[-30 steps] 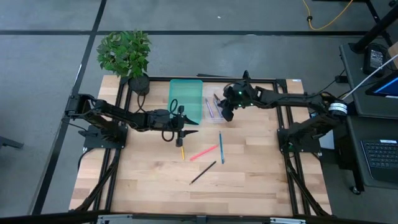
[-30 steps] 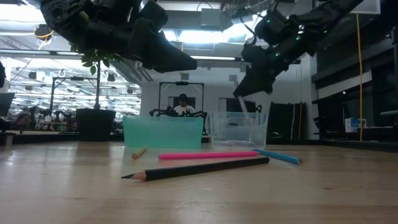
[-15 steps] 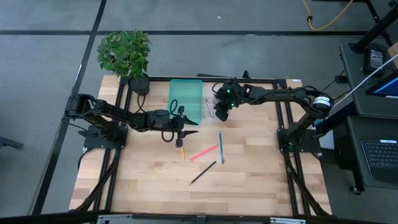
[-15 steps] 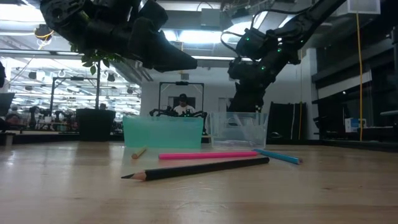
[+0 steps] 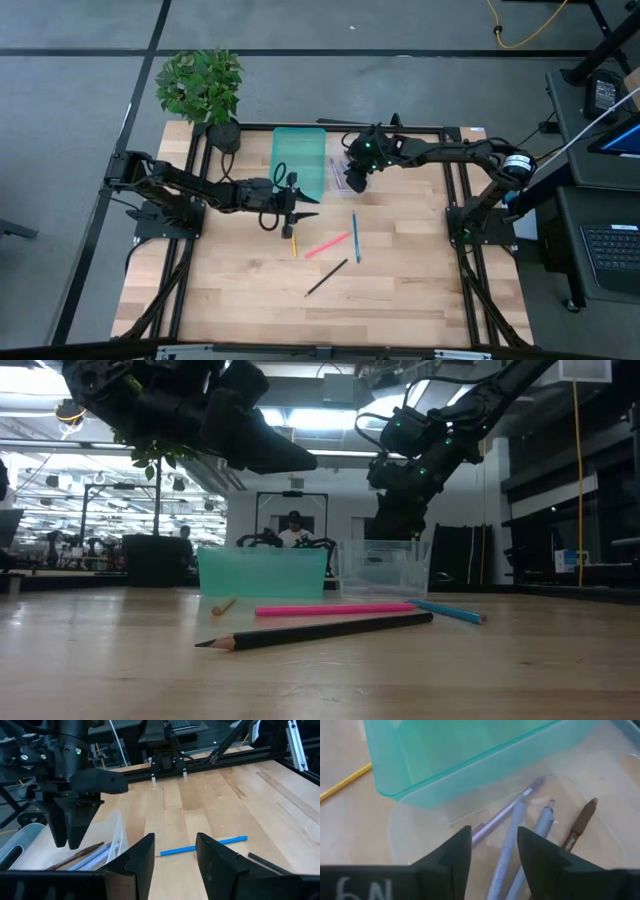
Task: Sort pens & pencils
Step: Put the yellow pencil into the blue bin
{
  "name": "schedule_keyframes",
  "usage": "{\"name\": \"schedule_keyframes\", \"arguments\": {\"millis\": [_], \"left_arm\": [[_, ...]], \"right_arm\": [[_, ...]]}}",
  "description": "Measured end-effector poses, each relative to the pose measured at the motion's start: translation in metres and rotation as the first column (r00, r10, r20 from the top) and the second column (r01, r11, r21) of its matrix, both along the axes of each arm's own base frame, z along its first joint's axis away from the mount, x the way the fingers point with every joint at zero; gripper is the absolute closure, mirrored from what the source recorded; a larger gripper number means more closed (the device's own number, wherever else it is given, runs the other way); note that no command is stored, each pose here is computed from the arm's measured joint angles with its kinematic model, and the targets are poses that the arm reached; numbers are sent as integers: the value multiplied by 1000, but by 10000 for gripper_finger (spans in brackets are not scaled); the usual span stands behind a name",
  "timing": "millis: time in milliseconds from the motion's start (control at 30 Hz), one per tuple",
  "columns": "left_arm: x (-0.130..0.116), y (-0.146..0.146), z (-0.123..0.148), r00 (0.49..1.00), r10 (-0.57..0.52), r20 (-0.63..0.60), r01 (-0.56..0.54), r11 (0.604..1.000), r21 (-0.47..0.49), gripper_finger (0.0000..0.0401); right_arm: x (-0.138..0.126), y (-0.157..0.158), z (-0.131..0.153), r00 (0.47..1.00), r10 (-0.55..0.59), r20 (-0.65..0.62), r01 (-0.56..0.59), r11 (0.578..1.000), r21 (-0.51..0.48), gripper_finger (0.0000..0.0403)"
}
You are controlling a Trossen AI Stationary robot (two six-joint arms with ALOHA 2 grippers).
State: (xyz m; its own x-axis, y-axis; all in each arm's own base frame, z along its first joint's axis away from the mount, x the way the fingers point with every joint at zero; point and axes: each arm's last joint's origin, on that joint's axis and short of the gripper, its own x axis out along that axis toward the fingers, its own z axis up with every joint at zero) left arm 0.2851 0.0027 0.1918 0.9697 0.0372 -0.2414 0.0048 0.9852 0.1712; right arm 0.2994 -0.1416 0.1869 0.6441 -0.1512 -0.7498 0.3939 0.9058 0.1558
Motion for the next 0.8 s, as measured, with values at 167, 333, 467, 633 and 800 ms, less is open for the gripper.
{"name": "schedule_keyframes", "arguments": {"millis": [167,333,467,633,800], "left_arm": [[-1,0,-3,999,-1,-32,1,1000,-3,264],[-2,0,-7,997,1,-72,-1,1000,-3,264],[1,0,3,1000,1,30,-1,1000,-1,264],[1,0,7,997,2,72,-4,1000,21,264],[1,-3,8,997,16,71,-18,999,30,264]], "right_arm": [[1,0,1,998,-45,31,43,997,60,238],[4,3,4,992,70,107,-83,988,128,237],[4,5,11,981,113,157,-136,980,145,236],[-3,15,39,967,137,216,-152,987,55,236],[-13,42,70,949,204,240,-185,977,-101,236]]}}
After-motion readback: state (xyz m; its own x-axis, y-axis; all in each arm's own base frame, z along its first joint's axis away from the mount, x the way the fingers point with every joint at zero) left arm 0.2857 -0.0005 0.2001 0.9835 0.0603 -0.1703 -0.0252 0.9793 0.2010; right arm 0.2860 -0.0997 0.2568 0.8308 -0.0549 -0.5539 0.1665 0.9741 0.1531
